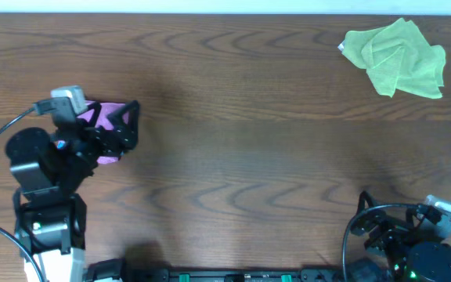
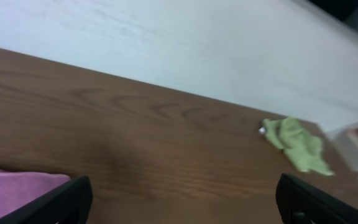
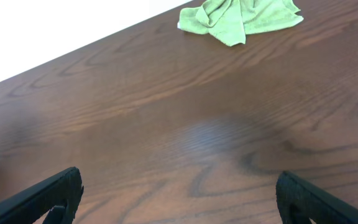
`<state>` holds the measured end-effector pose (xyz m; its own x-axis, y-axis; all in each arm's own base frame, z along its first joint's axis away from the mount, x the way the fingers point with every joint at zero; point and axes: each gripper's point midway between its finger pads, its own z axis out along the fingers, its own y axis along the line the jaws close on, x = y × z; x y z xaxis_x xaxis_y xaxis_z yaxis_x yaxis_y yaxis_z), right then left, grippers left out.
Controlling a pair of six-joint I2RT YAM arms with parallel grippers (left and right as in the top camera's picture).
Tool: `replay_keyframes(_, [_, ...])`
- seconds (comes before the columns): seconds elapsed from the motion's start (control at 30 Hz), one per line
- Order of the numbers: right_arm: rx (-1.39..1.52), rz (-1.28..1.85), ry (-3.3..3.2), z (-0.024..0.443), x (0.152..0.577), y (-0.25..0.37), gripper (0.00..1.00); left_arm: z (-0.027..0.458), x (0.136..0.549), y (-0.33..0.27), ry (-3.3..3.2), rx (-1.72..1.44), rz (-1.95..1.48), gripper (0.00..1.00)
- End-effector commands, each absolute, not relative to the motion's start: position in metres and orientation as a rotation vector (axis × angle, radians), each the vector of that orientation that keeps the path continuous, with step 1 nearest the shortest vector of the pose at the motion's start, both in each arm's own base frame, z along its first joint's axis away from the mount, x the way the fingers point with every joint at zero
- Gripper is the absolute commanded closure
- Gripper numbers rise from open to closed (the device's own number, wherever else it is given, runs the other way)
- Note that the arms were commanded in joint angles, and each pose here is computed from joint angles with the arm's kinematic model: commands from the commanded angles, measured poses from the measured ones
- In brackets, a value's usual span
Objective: Fold the cloth
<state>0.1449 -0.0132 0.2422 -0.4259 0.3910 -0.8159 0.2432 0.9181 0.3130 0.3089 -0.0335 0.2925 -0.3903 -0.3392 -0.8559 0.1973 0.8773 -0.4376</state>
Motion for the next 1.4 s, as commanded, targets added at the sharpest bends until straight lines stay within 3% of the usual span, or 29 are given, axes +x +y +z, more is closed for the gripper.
replay_keyframes(0.0, [0.481,0.173,2.024,0.242,0.145,-0.016,0.01,0.298,0.310,-0.020,1.864,-0.078,-0.325,0.05])
replay_keyframes(0.33, [0.481,0.173,2.025,0.242,0.145,-0.016,0.01,0.253,0.266,-0.026,1.826,0.157,-0.138,0.05])
replay_keyframes(0.8, [0.481,0.173,2.025,0.242,0.145,-0.016,0.01,0.167,0.207,-0.017,1.968,0.189,-0.034,0.05])
replay_keyframes(1.37, [0.481,0.173,2.024,0.242,0.145,-0.016,0.01,0.096,0.196,-0.014,2.099,0.107,-0.073,0.05])
